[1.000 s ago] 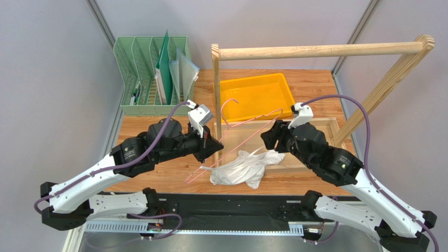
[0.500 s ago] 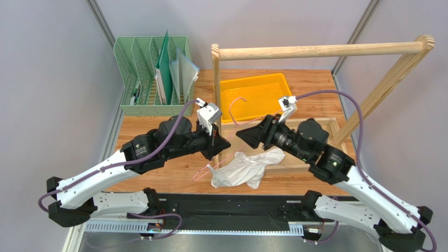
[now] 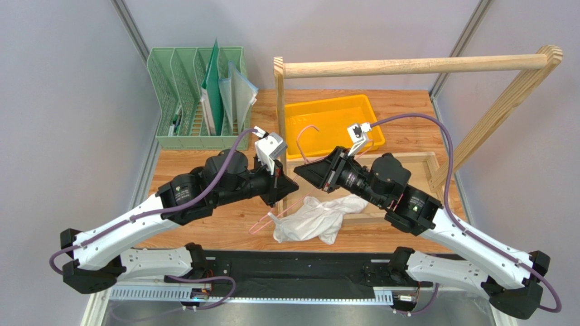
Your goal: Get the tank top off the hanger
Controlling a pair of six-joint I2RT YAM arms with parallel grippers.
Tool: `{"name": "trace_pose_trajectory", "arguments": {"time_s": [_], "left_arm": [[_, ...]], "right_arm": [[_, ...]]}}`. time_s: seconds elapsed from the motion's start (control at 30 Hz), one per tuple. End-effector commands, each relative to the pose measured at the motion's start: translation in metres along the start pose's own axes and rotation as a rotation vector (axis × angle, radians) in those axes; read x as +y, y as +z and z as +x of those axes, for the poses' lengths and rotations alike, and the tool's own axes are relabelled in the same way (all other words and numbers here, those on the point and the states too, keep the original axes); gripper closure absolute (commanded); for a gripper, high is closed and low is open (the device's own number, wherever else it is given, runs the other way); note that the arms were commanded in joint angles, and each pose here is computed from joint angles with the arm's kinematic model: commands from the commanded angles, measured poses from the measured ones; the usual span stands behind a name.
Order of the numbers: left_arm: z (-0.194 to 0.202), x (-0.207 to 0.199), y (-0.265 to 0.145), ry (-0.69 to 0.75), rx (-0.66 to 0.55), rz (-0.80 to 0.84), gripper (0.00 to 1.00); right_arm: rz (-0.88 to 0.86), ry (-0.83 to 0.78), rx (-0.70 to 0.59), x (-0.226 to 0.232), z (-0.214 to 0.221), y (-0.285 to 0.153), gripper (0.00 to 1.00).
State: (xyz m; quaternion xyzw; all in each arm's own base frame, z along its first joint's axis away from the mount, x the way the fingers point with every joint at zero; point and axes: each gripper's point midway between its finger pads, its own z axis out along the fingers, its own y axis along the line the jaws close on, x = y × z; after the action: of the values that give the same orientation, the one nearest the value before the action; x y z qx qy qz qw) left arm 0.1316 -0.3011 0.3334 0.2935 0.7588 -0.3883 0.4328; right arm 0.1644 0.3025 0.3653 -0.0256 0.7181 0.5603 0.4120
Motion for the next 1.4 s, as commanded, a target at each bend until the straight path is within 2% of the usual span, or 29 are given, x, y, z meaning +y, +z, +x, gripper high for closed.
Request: {"name": "trace_pose_trajectory", "arguments": {"time_s": [0.0,0.07,0.17,0.2,0.27,0.3,0.4,0.57,0.67,0.8,0.9,1.07,1.2,1.37], "left_arm": [[-0.017,-0.011,-0.006,-0.011,-0.06,0.045,1.0],[-0.017,-0.011,-0.007,-0.011,-0.06,0.045,1.0],[-0.015,-0.01,-0.011,-0.008,-0.056,0.043,0.98],[-0.013,-0.009,-0.012,-0.005,-0.053,0.042,0.86],[-0.01,-0.006,-0.019,0.003,-0.057,0.04,0.77],[-0.008,-0.005,-0.022,0.001,-0.059,0.035,0.69],[-0.002,0.0,-0.035,0.007,-0.065,0.028,0.59],[0.015,0.005,-0.061,0.034,-0.057,0.042,0.5],[0.026,0.01,-0.078,0.064,-0.066,0.047,0.49],[0.034,0.014,-0.102,0.099,-0.116,0.072,0.53],[0.042,0.011,-0.105,0.122,-0.129,0.116,0.53],[0.052,-0.009,-0.085,0.144,-0.157,0.256,0.54],[0.049,-0.013,-0.064,0.128,-0.171,0.271,0.57],[0.051,-0.032,-0.046,0.127,-0.185,0.384,0.49]], "right_arm": [[-0.031,0.096,-0.095,0.006,-0.015,0.001,0.94],[-0.03,0.115,-0.116,0.004,-0.016,0.0,1.0],[-0.025,0.147,-0.134,0.001,-0.018,-0.003,1.0],[-0.024,0.152,-0.14,0.001,-0.019,-0.004,1.0],[-0.02,0.161,-0.159,0.001,-0.023,-0.009,1.0],[-0.016,0.165,-0.167,0.0,-0.025,-0.01,1.0],[-0.011,0.161,-0.179,0.0,-0.028,-0.014,1.0],[-0.016,0.113,-0.169,0.008,-0.032,-0.024,1.0],[-0.011,0.069,-0.159,0.008,-0.032,-0.033,1.0],[-0.028,0.026,-0.153,0.012,-0.033,-0.053,1.0],[-0.074,0.012,-0.16,0.023,-0.037,-0.07,1.0],[-0.126,0.009,-0.156,0.036,-0.04,-0.087,1.0],[-0.156,0.023,-0.156,0.045,-0.042,-0.094,1.0],[-0.197,0.03,-0.158,0.058,-0.047,-0.101,1.0]]}}
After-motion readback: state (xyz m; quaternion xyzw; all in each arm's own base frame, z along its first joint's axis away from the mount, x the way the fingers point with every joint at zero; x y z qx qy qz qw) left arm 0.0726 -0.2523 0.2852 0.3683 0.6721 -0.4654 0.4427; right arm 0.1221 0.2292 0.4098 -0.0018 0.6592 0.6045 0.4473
